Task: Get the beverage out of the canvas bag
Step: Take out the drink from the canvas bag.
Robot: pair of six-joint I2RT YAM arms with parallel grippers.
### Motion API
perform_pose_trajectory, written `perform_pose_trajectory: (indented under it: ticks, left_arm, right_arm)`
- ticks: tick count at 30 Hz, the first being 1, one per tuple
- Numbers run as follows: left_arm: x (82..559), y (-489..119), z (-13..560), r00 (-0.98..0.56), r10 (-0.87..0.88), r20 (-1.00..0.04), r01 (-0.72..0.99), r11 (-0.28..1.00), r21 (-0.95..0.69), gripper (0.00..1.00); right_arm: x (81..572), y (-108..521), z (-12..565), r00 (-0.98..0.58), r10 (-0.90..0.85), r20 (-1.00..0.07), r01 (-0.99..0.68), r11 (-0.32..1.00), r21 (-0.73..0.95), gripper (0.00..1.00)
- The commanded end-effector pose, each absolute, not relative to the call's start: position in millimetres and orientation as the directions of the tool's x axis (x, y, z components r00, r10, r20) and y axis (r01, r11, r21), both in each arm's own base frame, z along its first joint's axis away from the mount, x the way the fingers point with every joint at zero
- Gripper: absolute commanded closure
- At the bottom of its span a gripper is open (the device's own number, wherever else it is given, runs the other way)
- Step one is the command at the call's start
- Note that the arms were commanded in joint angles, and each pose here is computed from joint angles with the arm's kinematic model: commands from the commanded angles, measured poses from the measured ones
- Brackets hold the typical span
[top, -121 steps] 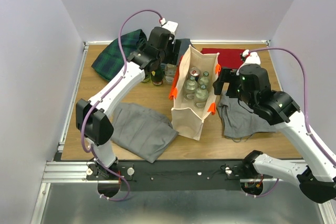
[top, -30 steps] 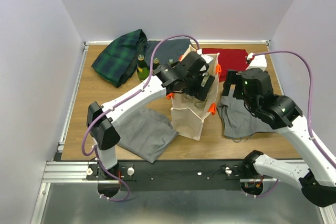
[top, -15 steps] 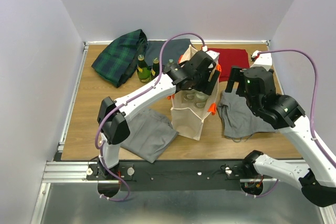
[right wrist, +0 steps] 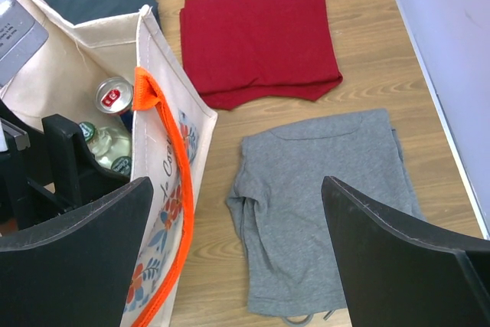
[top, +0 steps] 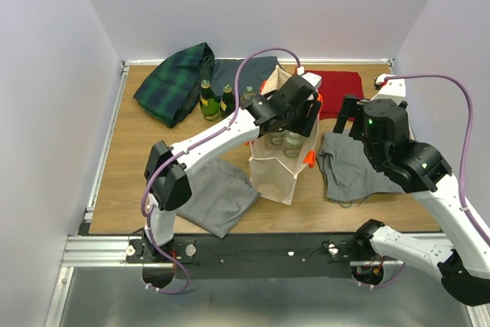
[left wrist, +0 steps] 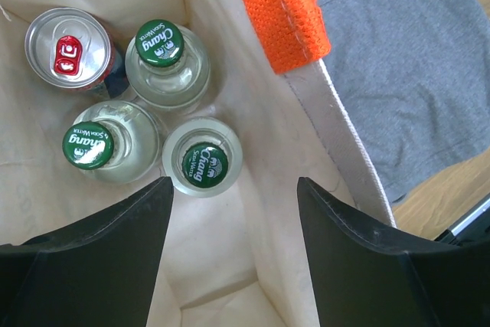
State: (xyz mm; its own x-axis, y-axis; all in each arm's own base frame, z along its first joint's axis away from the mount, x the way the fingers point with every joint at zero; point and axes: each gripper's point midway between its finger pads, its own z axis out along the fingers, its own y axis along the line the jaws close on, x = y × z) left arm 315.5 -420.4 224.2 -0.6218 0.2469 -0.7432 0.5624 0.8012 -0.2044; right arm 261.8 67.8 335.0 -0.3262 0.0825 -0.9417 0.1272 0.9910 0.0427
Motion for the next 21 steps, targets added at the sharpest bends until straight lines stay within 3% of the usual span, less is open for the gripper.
perform_pose_trajectory:
  ticks: [1, 21]
  left_arm:
    - [320.7, -421.5, 211.9, -0.623, 0.248, -0.742, 0.542, 0.821, -0.181, 0.25]
    - [323.8, -421.1, 185.2, -0.64, 0.282, -0.714, 0.528, 0.837, -0.143, 0.28]
  right_arm:
    - [264.1, 65.0, 350.7, -0.278, 0.104, -0.955, 0.147, 0.987, 0.065, 0.0]
    - [256.2, 57.3, 354.2, -0.257, 0.126, -0.958, 0.162, 0.983, 0.085, 0.0]
